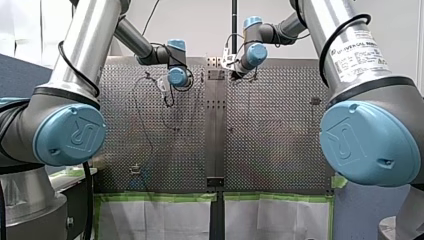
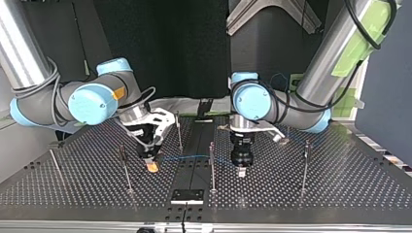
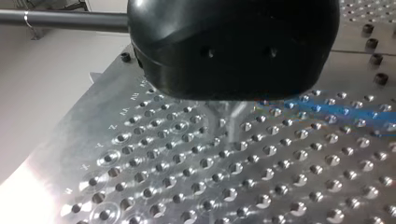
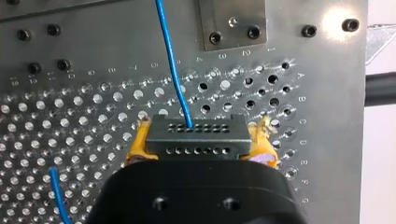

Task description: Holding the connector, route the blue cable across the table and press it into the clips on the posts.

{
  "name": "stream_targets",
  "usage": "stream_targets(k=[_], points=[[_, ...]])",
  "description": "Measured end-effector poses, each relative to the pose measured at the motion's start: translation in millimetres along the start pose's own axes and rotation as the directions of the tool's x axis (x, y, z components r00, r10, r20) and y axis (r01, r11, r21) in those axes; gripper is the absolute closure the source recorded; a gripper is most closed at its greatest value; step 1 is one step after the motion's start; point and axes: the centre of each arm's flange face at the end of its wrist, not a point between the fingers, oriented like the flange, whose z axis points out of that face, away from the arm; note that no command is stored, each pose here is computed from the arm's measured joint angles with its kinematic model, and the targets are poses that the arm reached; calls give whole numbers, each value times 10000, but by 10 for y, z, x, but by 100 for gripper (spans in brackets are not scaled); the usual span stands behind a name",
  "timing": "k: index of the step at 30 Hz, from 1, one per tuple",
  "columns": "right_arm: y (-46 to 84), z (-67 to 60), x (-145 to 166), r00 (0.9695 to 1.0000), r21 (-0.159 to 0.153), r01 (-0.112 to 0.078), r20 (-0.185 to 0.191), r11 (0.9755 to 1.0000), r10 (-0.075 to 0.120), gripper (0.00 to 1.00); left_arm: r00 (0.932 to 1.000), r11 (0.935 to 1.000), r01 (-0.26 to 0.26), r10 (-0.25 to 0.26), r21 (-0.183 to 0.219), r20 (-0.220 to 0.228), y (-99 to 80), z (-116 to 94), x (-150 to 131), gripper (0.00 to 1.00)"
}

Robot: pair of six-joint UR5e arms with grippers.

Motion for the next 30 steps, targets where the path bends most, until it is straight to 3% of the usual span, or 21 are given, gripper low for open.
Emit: stream_targets(k=[1, 2, 4, 13, 22, 30], points=[[0, -1, 1, 10000, -1, 6, 0, 10000, -6, 100, 10000, 10000, 2, -2, 2, -24, -3, -5, 4, 22], [1, -1, 1, 10000, -2, 8, 3, 10000, -8, 100, 10000, 10000, 9, -9, 3, -53, -6, -10, 8, 4], [2, -1, -1, 10000, -5, 6, 11, 10000, -6, 100, 9999, 10000, 0, 0, 0, -133, -12, -24, 17, 0], [44, 0, 8, 10000, -90, 13, 20, 10000, -13, 100, 9969, 9994, -222, 200, -280, -766, 6, -114, 76, 0], [87, 3, 10, 10000, -177, 18, 42, 9998, -18, 100, 9838, 9978, -522, 444, -405, -1738, -4, -416, 177, 0], [96, 4, 6, 10000, -198, 27, 55, 9998, -26, 100, 9873, 9993, -326, 297, -163, -1562, -66, -670, 74, 0]])
